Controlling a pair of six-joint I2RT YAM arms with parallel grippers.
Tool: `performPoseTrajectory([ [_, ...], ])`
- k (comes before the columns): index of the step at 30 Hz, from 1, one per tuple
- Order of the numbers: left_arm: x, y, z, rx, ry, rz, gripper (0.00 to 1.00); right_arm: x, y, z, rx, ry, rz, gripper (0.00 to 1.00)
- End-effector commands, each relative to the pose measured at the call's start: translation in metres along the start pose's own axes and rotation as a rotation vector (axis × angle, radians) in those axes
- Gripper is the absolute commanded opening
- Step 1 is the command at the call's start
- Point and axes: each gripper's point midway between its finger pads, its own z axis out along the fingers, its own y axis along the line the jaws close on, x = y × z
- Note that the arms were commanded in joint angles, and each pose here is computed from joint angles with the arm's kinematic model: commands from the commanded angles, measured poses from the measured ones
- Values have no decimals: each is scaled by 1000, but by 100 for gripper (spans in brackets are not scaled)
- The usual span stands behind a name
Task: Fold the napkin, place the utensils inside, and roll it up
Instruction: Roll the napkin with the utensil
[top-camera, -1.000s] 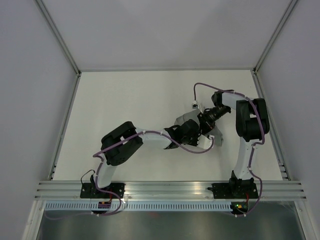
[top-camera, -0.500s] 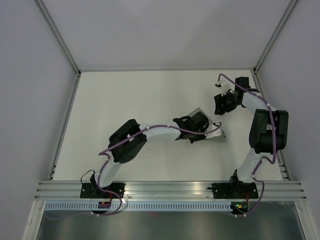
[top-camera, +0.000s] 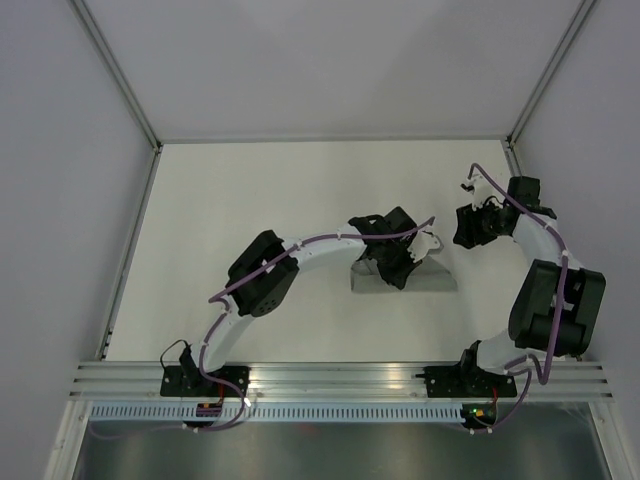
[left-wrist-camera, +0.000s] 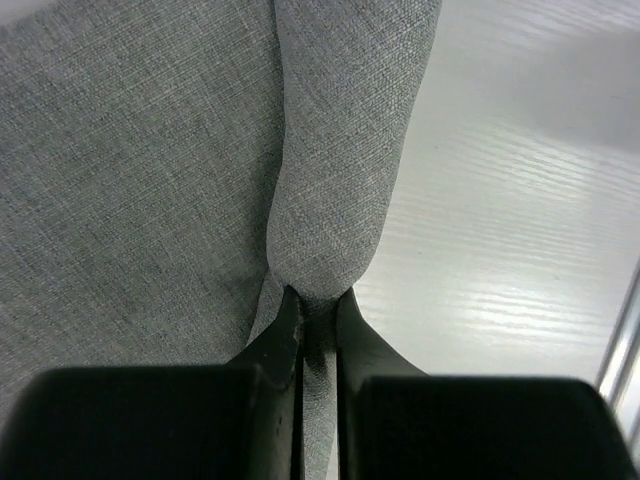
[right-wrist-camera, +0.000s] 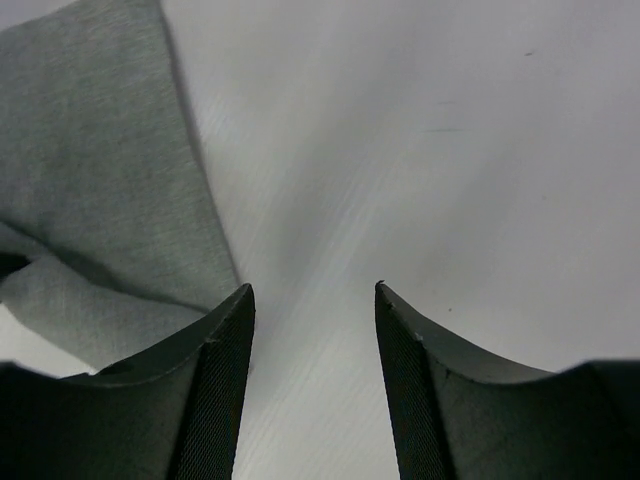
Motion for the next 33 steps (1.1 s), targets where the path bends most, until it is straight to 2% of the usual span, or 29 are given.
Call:
performPoseTrajectory([
  [1,107,-38,11,259,330,-358,2,-5,25,-13,-67,-78,-153,57],
  [2,106,-41,9,307,323,-391,2,-11,30,-20,-63,-110,-186,57],
  [7,125,-18,2,327,344,-553,2,-12,59,-25,-10,-155,-399,59],
  [11,129,-15,2,327,364,-579,2,-5,117,-10,-129,-124,-578,60],
  [14,134,-14,3,324,405,-592,2,7,142,-1,-195,-104,-674,61],
  [22,143,-2,11,298,464,-633,2,34,188,12,-292,-46,-839,63],
  [33,136,7,13,282,465,-659,4,60,207,32,-275,42,-927,62],
])
